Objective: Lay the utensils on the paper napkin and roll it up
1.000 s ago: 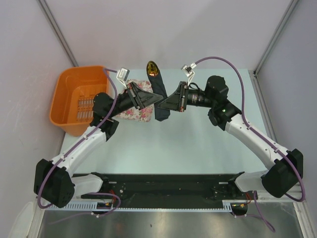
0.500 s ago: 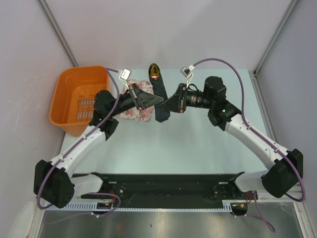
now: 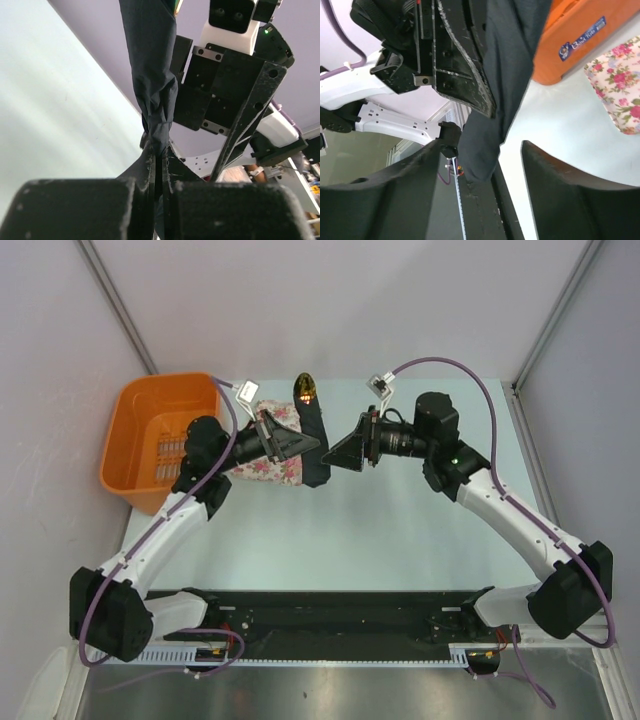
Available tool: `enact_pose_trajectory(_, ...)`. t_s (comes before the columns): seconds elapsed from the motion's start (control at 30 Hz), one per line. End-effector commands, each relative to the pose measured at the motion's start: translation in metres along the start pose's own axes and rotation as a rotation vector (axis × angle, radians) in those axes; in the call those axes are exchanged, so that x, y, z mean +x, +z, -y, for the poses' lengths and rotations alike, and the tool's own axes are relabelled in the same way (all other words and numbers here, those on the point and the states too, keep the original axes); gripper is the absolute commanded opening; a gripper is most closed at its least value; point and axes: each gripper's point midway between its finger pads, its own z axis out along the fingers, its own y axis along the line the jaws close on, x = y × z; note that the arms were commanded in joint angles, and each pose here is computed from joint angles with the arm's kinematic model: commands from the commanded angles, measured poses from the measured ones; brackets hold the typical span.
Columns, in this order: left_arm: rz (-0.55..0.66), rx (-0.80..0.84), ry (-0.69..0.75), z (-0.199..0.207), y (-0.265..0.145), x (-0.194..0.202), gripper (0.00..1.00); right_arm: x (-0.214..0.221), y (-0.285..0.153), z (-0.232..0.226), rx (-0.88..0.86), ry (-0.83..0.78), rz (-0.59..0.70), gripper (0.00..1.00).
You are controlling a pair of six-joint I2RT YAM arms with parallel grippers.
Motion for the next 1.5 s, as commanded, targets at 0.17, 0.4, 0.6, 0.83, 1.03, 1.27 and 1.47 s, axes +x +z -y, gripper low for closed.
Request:
enact_pose_trajectory(0.17,-0.016,-0.161,0.278,-0.029,-0.046,-0.058,0.00,-0.021,-0.022,-0.001,0.038,-0.081,0.022,0.91)
enact_pose_trajectory(0.4,0.013,-0.392,0.394,-0.075,-0.108,-0.127,0.00,-0.019,-0.028,0.011,0.077,-0.095,-0.016,1.00)
enact_pose_trajectory(0.6,0.054,-0.597,0.492,-0.099,-0.157,-0.166,0.00,-0.017,-0.043,0.017,0.150,-0.144,-0.046,1.00)
enact_pose_trajectory(0.83,0.026,-0.787,0.522,-0.135,-0.203,-0.173,0.00,-0.028,-0.075,0.033,0.282,-0.183,-0.028,1.00)
enact_pose_trajectory(1.03,0.047,-0.842,0.449,-0.176,-0.240,-0.180,0.00,-0.008,-0.079,0.064,0.366,-0.153,-0.093,1.00)
enact_pose_trajectory(1.27,0.007,-0.823,0.300,-0.235,-0.248,-0.189,0.00,-0.020,-0.071,0.097,0.392,-0.260,-0.153,1.00)
enact_pose_trajectory(1.47,-0.051,-0.832,0.129,-0.289,-0.246,-0.164,0.00,0.010,-0.069,0.139,0.433,-0.232,-0.255,1.00)
